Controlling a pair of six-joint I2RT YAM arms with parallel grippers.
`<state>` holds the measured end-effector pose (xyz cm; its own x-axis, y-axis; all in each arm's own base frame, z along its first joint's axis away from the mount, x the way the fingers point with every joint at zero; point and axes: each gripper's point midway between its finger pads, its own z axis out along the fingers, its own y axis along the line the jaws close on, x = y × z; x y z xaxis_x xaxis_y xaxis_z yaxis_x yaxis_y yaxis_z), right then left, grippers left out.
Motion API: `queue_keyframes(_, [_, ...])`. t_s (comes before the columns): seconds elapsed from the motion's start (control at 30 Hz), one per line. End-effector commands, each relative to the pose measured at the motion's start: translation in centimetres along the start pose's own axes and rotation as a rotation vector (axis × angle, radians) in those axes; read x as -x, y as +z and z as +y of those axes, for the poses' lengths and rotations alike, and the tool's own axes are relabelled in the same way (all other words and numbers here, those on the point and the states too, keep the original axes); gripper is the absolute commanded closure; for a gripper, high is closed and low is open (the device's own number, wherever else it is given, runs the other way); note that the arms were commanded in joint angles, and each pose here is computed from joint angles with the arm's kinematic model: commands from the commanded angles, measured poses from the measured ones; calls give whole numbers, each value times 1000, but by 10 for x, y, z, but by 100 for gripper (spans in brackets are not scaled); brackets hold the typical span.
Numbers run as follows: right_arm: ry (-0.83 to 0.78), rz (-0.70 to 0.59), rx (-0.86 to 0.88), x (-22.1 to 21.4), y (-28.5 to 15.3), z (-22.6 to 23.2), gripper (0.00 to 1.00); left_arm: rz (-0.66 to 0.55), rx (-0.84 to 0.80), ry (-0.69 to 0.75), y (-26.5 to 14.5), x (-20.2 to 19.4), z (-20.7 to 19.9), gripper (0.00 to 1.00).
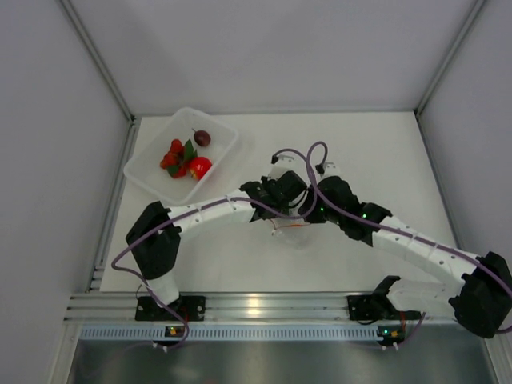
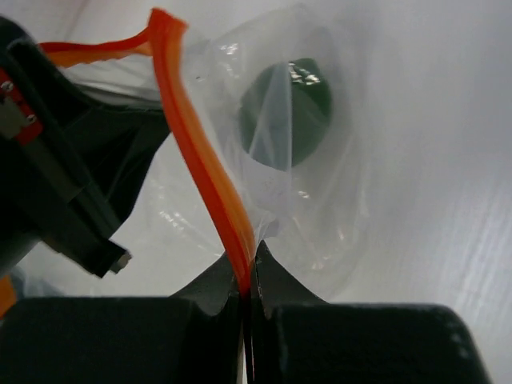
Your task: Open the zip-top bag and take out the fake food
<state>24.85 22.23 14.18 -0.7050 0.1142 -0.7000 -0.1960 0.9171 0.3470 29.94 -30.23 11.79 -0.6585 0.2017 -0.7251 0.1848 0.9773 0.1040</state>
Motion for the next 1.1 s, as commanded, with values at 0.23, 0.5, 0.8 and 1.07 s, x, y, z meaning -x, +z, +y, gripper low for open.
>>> queue_keyframes(0.23, [241, 40, 487, 5, -39, 93, 100, -48, -12, 41, -38, 50, 50, 100])
queue_keyframes(0.5, [404, 19, 534, 2, -35, 94, 100, 37, -204, 44, -41, 37, 16, 100])
queue_keyframes(0.8, [373, -38, 307, -2, -15, 39, 100, 122, -435, 22, -42, 4, -34, 83])
queue_keyframes(1.07, [373, -45, 291, -3, -14, 26, 100, 152, -390, 43, -19, -20, -32, 79])
